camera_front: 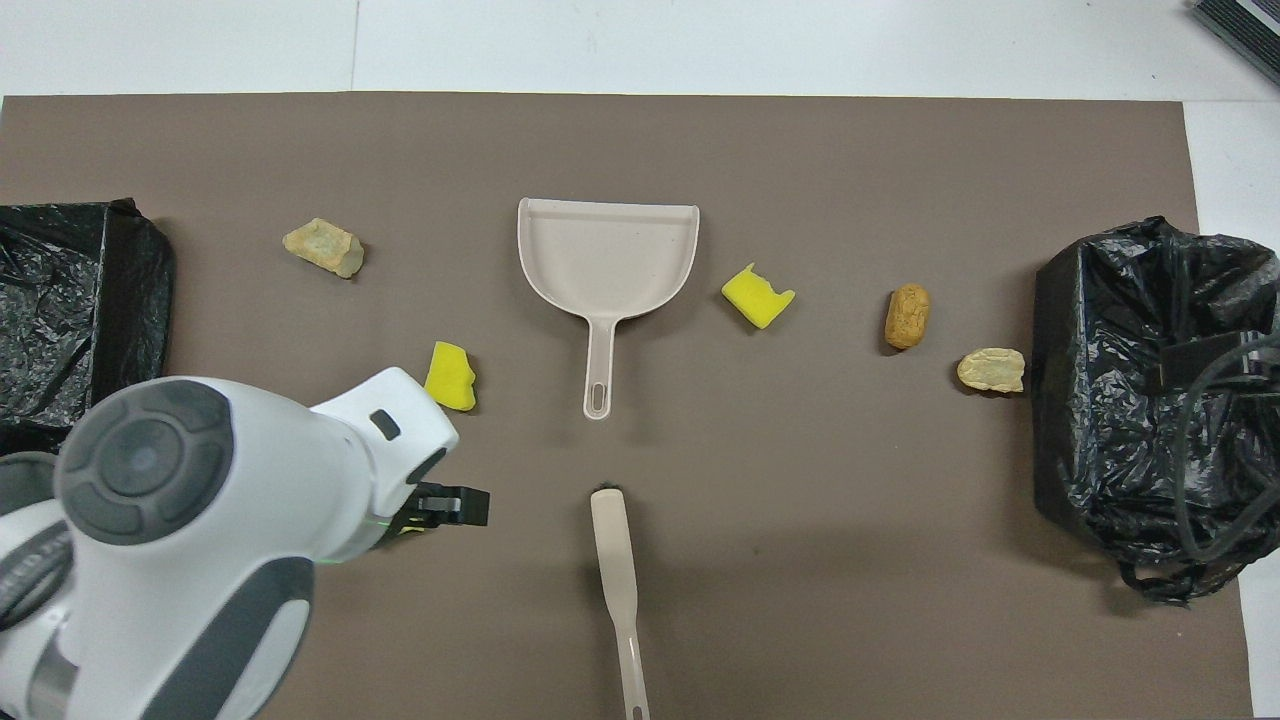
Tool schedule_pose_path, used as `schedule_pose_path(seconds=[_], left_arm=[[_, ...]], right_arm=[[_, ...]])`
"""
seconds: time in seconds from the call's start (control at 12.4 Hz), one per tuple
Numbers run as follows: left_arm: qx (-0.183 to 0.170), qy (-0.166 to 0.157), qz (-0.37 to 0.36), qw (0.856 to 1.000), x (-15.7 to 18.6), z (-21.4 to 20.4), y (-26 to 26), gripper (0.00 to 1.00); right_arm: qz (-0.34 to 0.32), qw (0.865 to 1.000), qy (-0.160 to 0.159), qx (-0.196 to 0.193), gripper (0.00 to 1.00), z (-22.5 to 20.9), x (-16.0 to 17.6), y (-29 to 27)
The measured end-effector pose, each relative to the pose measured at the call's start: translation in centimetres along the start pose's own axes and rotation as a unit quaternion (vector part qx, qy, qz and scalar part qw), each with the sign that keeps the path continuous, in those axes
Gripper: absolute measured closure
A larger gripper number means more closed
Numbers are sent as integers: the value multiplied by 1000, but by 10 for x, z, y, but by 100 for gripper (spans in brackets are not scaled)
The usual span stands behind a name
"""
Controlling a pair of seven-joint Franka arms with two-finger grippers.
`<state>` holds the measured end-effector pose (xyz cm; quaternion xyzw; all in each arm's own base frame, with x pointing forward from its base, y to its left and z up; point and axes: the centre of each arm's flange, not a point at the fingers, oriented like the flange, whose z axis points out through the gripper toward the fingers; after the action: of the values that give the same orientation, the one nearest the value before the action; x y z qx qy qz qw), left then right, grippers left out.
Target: Sweep and dump trash in bin
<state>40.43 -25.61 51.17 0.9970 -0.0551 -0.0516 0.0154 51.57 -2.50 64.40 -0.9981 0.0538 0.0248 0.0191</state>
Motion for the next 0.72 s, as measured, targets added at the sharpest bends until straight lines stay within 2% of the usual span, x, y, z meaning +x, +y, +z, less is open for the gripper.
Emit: schedule_pose_path(seconds=[0.4,0.56,0.72], left_arm=[[0,15,-11,1000,-71,80,102,0],[0,21,-29,999,-109,125,131,0],[6,18,-44,999,-136,150,151,0]], right_arm=[[29,999,36,9,0,31,33,-73],[35,998,42,11,0,49,46,-92],[42,998,48,14,0,67,56,-115]])
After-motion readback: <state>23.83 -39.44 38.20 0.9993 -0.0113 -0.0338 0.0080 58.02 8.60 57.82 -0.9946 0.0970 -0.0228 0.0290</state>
